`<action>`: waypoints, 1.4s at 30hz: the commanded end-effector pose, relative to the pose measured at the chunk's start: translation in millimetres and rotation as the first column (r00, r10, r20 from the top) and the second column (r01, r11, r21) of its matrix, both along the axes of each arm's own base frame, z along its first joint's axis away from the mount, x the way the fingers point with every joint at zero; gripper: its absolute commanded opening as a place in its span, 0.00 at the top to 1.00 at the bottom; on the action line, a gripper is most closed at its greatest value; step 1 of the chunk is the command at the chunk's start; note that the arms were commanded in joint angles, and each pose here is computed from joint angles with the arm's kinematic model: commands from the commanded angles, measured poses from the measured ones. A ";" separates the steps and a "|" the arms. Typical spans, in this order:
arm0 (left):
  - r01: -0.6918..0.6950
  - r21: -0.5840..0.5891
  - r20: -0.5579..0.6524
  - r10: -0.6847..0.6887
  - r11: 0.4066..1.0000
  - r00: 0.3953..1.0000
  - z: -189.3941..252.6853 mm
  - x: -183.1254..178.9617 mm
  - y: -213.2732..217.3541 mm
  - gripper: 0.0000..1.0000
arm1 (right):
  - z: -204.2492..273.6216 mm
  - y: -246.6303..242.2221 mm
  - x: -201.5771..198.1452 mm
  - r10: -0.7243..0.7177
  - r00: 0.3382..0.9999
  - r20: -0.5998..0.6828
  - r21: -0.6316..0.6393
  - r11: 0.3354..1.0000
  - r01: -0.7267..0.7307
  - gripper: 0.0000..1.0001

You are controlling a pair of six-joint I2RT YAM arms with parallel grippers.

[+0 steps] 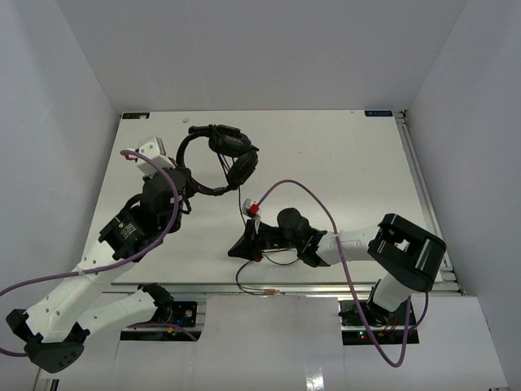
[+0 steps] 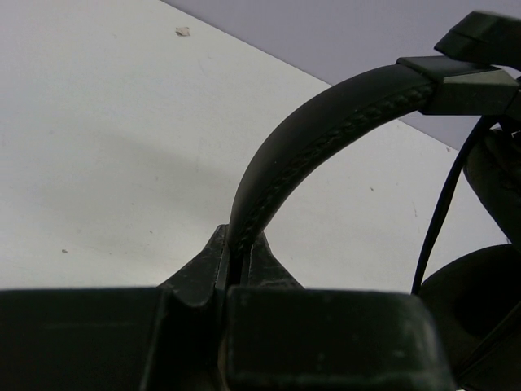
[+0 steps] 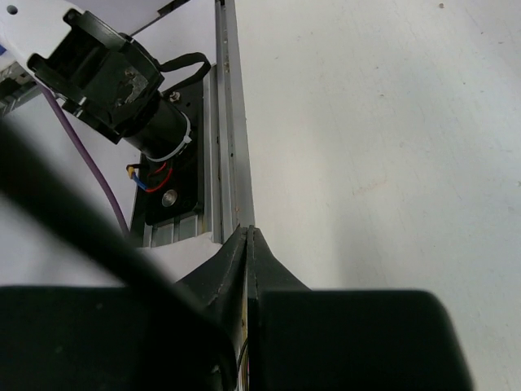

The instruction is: Wrap the headphones

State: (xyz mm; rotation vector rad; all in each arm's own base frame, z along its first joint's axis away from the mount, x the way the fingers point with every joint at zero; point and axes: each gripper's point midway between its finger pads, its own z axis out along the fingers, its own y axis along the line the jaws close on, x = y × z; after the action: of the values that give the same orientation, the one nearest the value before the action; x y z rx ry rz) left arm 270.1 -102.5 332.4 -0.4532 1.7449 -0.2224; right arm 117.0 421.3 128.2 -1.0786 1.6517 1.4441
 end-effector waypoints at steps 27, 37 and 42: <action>0.667 0.056 -0.066 -0.664 0.743 0.745 34.3 -82.1 -64.4 1.00 | 9.7 -55.5 130.6 -0.295 0.955 0.019 -0.064 0.953 0.295 0.92; 0.791 0.137 -0.313 -0.731 0.597 0.606 -34.8 -93.5 -72.9 1.00 | 94.5 -121.8 214.6 -0.460 0.883 0.093 -0.026 0.886 0.464 0.92; 0.772 0.189 -0.431 -0.655 0.607 0.620 -70.0 -82.9 -63.2 1.00 | 136.2 -138.2 235.7 -0.498 0.856 0.138 -0.012 0.863 0.504 0.92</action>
State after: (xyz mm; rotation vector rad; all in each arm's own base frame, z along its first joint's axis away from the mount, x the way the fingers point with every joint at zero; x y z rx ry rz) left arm 197.6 -170.9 284.7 0.4584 2.1081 -0.4605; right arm 326.2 307.4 228.0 -0.7201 1.7214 1.0736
